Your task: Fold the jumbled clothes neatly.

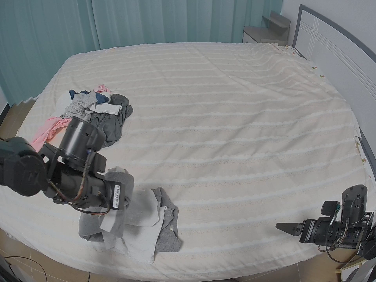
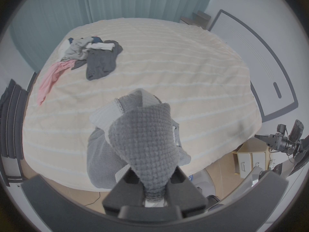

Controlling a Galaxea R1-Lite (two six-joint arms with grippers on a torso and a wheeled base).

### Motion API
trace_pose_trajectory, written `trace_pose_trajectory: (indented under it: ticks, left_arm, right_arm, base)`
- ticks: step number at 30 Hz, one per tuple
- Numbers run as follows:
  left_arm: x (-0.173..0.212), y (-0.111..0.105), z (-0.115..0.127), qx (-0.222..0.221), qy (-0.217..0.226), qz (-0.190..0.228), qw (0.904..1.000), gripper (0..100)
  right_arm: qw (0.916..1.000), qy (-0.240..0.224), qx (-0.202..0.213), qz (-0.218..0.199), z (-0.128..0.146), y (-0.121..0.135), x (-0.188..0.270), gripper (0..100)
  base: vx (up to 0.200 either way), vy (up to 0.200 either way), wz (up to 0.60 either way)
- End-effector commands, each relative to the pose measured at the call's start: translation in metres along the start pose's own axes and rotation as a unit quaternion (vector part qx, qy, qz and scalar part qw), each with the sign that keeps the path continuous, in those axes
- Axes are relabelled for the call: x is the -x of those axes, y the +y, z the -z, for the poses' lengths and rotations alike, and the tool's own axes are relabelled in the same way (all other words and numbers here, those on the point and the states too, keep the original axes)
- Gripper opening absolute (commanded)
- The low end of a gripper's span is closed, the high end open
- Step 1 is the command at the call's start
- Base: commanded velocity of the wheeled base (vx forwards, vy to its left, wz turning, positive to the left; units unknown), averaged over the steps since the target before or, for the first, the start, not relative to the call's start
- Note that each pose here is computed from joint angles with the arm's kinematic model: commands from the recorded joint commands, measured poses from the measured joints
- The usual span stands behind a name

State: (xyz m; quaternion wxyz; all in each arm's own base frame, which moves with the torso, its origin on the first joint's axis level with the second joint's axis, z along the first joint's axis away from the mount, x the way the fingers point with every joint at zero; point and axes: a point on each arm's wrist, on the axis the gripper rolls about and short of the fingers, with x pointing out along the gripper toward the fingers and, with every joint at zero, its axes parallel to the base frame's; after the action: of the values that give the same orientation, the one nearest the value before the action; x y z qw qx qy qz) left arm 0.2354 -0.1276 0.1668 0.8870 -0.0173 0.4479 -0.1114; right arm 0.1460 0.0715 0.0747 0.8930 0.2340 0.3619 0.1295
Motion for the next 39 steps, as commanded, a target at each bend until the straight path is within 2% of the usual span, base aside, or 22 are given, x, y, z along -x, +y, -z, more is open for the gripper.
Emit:
trace_pose_trajectory:
  ticks: [1,5,11,19,20,33,39]
  left_arm:
    - [-0.031,-0.026,-0.005,-0.011,0.021,0.013,0.9996,0]
    - [-0.040,-0.037,-0.006,-0.020,0.028,0.020,0.9992,0]
    - [-0.051,-0.054,-0.003,-0.004,0.039,0.034,0.9987,0]
    - [-0.059,-0.057,-0.001,-0.005,0.047,0.033,0.9984,0]
    - [-0.059,-0.057,-0.001,-0.004,0.047,0.032,0.9984,100]
    - [-0.051,-0.058,-0.010,0.014,0.027,0.037,0.9988,100]
    - [-0.032,-0.040,-0.020,0.038,0.002,0.031,0.9988,100]
  right_arm:
    - [1.0000,-0.001,0.001,-0.001,-0.001,0.001,-0.001,100]
    - [1.0000,-0.001,0.002,-0.001,0.000,0.001,-0.001,100]
    - [1.0000,-0.001,0.002,-0.001,0.000,0.001,-0.001,100]
    - [1.0000,0.004,0.006,-0.005,0.001,0.003,-0.001,100]
    - [0.9999,0.006,0.007,-0.006,0.002,0.003,-0.001,100]
    - [0.9998,0.013,0.013,-0.010,0.003,0.005,-0.003,100]
    - [0.9992,0.017,0.024,-0.028,0.001,0.015,-0.009,100]
  base:
    - [0.000,0.000,0.00]
    - [0.000,0.000,0.00]
    - [0.000,0.000,0.00]
    - [0.000,0.000,0.00]
    - [0.000,0.000,0.00]
    - [0.000,0.000,0.00]
    - [0.000,0.000,0.00]
